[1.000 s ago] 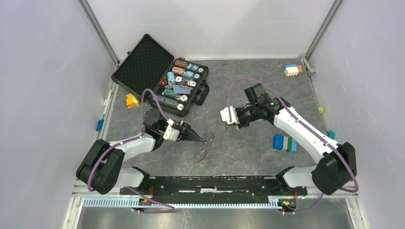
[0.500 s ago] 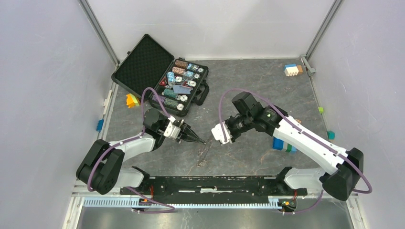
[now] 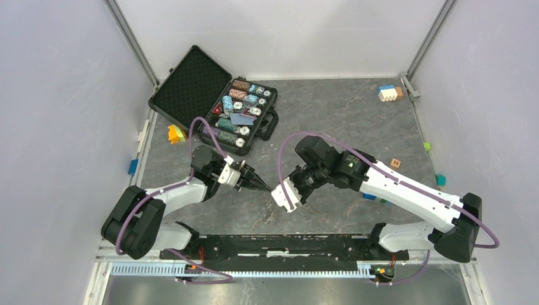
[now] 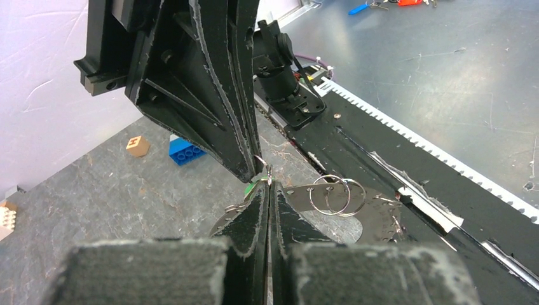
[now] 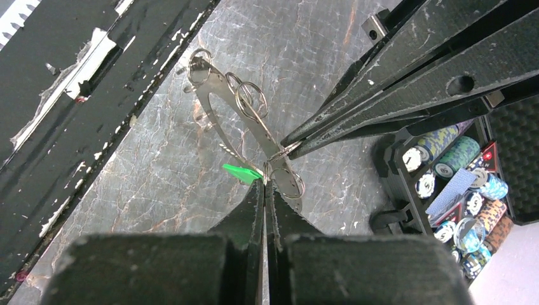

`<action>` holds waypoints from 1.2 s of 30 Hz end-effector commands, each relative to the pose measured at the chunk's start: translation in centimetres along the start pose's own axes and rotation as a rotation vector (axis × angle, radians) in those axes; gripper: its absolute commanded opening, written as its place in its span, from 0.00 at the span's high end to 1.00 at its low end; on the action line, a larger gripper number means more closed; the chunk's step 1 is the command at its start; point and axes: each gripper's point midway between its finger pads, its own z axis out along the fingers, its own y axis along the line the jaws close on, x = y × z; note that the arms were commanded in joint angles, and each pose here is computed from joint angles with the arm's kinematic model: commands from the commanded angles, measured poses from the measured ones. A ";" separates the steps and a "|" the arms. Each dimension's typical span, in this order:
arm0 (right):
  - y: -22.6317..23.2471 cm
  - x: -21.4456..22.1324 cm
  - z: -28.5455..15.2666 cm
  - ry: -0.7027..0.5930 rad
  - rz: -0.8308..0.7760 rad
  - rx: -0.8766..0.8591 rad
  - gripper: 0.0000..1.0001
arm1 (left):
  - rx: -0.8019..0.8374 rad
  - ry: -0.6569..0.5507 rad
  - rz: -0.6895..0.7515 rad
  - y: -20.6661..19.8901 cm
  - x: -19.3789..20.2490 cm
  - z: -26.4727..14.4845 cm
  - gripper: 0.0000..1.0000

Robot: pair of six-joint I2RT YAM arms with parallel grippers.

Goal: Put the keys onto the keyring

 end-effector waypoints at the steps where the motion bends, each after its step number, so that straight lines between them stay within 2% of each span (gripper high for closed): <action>1: -1.9 -0.5 -0.5 0.033 -0.019 0.064 1.00 | 0.101 -0.009 0.094 -1.5 -0.9 0.2 0.98; 19: -1.8 -0.3 -0.4 0.112 -0.085 0.128 1.00 | 0.099 -0.013 0.095 -1.5 -0.6 0.3 0.98; 28: -1.0 -0.1 -0.5 0.123 -0.148 0.179 1.00 | 0.074 -0.009 0.048 -0.7 -0.9 0.4 0.98; 32: -1.0 0.6 -0.7 0.138 -0.187 0.224 1.00 | 0.011 -0.015 -0.030 0.6 -2.7 0.6 0.98; 36: -1.6 0.8 -1.3 0.156 -0.199 0.271 1.00 | 0.089 -0.013 -0.166 0.9 -4.1 1.5 0.98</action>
